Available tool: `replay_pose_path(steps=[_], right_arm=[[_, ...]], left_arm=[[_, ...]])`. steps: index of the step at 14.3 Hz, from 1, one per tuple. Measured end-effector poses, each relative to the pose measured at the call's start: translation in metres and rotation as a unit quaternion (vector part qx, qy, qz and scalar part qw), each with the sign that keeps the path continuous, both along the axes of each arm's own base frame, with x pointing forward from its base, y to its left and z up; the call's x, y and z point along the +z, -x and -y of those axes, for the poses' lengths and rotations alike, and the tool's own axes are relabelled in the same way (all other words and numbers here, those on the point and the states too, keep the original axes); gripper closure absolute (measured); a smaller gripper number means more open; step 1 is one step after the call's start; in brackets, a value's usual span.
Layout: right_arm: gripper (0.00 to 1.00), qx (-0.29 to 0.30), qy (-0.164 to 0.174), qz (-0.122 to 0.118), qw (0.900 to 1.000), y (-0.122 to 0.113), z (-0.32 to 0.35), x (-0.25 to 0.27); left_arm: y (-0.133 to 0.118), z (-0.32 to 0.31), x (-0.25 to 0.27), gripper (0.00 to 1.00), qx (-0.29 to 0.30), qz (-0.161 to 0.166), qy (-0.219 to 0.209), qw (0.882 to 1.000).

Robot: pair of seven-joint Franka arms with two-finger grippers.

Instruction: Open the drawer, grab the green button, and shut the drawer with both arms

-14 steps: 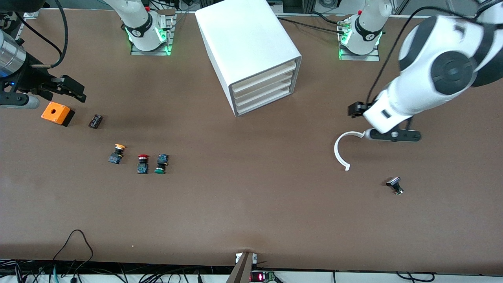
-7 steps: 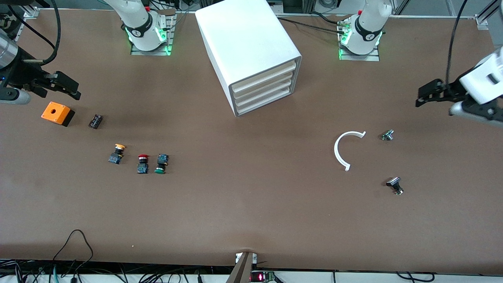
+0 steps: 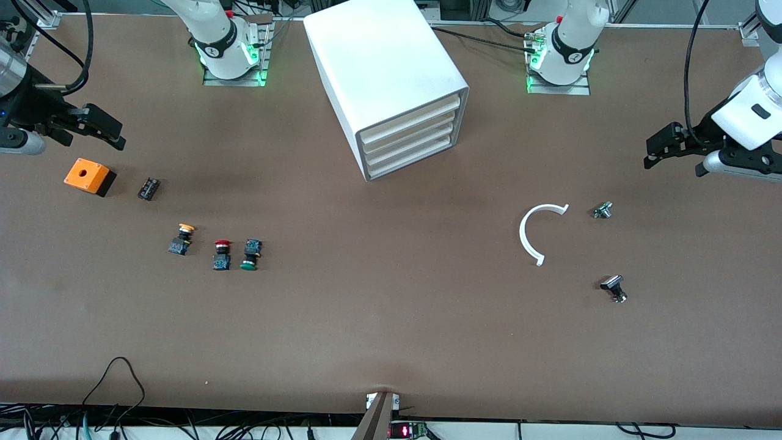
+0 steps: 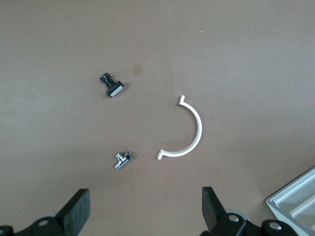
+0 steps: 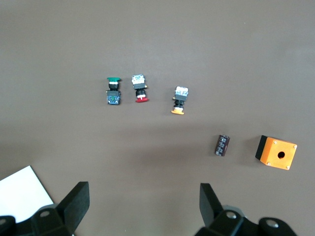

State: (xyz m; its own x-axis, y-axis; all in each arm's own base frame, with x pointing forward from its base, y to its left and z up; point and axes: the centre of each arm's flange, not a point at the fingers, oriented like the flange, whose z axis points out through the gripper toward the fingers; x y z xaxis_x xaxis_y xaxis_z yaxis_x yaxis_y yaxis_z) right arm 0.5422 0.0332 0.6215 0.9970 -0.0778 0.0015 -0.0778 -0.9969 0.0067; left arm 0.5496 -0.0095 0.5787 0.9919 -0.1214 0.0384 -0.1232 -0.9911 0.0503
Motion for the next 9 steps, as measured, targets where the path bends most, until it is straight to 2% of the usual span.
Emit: replay_pose_path(steps=[4,9], right_arm=[[0.01,0.002,0.0,0.0,1.0,0.003,-0.002,0.004],[0.01,-0.001,0.0,0.0,1.0,0.003,0.001,0.004]], left_arm=[[0.006,0.009,0.006,0.0,-0.013,-0.003,-0.021,1.0],[0.005,0.017,0.01,0.0,-0.013,0.002,-0.024,1.0]])
